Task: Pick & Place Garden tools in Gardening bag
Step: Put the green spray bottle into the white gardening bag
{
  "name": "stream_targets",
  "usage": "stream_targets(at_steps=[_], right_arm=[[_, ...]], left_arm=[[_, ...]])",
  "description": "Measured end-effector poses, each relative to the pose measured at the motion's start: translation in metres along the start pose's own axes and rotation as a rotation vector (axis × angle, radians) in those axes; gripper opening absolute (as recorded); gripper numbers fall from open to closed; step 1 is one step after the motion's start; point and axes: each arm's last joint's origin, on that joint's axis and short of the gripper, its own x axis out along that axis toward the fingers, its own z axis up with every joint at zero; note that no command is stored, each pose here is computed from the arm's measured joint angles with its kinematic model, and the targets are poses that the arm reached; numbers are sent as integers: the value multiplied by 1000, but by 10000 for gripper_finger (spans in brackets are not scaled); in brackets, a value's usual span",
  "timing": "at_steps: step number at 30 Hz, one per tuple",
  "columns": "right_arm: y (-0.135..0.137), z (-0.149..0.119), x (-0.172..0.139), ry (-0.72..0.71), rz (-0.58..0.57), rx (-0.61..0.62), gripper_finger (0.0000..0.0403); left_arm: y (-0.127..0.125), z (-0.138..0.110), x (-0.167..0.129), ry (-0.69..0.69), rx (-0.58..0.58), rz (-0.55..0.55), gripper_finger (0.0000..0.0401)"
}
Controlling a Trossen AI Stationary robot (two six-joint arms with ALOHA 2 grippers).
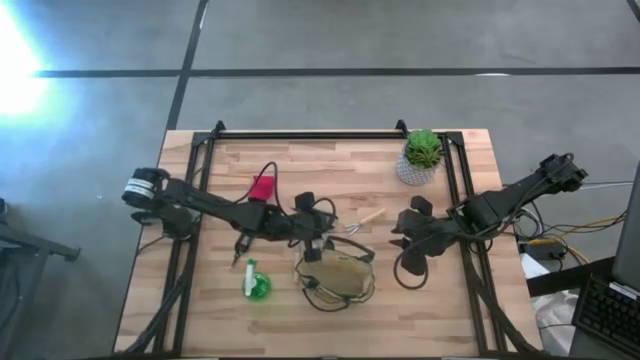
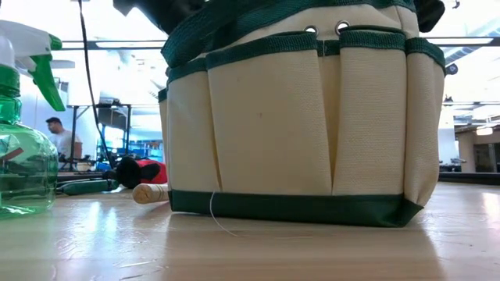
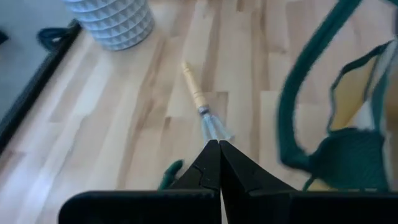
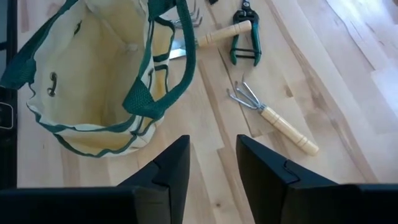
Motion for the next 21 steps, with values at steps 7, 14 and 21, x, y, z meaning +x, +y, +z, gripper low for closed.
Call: stream_targets(at_steps=[7,14,21], right_arm=[[0,0,0,1,0,-6,130],[0,0,0,2,-1,-6,118],[0,0,0,3,-2,-7,108]], left_arm=[[8,-1,-15,51,15,52,0],[18,-6,-36,139,-5,90,7],[29,-8,-61,189,-10,119,8]])
